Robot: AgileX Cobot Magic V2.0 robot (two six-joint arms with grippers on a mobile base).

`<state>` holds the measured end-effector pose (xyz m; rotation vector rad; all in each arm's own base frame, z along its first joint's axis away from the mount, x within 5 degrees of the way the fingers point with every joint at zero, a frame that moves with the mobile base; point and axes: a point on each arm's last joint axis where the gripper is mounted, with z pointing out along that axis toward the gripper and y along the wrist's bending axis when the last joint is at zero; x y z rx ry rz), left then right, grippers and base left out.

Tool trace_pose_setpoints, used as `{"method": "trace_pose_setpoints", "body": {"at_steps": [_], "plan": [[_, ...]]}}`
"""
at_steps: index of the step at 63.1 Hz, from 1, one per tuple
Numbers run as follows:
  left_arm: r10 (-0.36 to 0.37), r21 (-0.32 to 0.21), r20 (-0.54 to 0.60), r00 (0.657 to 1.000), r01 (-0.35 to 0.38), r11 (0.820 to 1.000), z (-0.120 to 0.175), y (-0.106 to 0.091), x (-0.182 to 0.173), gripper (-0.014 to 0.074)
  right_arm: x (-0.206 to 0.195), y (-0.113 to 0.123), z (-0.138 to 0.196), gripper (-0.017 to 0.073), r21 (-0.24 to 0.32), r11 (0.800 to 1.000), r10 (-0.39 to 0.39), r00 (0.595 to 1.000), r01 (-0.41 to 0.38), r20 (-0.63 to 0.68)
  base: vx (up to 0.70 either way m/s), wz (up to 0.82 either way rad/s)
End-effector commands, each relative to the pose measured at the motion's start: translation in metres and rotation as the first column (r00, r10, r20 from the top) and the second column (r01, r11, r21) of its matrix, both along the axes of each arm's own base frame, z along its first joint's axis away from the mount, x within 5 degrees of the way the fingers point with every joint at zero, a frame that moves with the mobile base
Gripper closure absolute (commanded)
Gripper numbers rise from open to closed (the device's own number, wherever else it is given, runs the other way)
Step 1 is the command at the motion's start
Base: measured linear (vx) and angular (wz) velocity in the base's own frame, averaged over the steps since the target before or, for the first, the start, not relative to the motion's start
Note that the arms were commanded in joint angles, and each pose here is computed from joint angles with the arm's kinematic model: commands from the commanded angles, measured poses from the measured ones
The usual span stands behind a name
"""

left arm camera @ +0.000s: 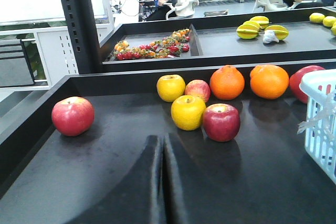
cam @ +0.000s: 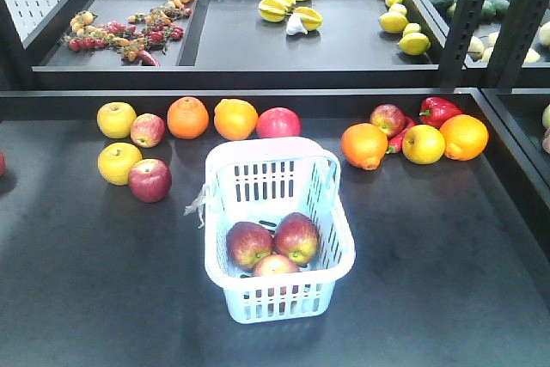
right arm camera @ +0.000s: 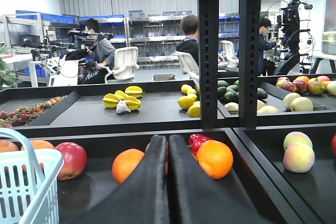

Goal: Pick three apples into basket with both arms

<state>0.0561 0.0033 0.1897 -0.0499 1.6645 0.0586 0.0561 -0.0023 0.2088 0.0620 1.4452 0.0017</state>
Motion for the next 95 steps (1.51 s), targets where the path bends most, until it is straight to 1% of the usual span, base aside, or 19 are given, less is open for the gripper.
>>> {"method": "trace_pose_setpoints", "body": {"at_steps": [1,51,61,95], "plan": [[0.0,-0.004,0.067,0.998,0.0,1.0,-0.0008,0.0002,-0.0002,0.0601,-0.0013,0.0001,0.004,0.0563,-0.014,1.0,-0.003,0.997,0.004,0.073,0.0,0.0],[0.0,-0.005,0.065,0.998,0.0,1.0,-0.001,0.0001,-0.0002,0.0601,-0.0013,0.0001,0.004,0.0563,-0.014,1.0,-0.003,0.997,0.004,0.073,0.0,0.0],[0.0,-0.005,0.065,0.998,0.0,1.0,-0.001,0.0001,-0.0002,0.0601,-0.0012,0.0016,0.004,0.0563,-0.014,1.0,0.024,0.997,-0.023,0.073,0.0,0.0],[0.002,-0.004,0.065,0.998,-0.001,1.0,-0.001,0.0002,-0.0002,0.0601,-0.0012,0.0015,0.004,0.0563,-0.015,1.0,0.023,0.997,-0.022,0.073,0.0,0.0]]}}
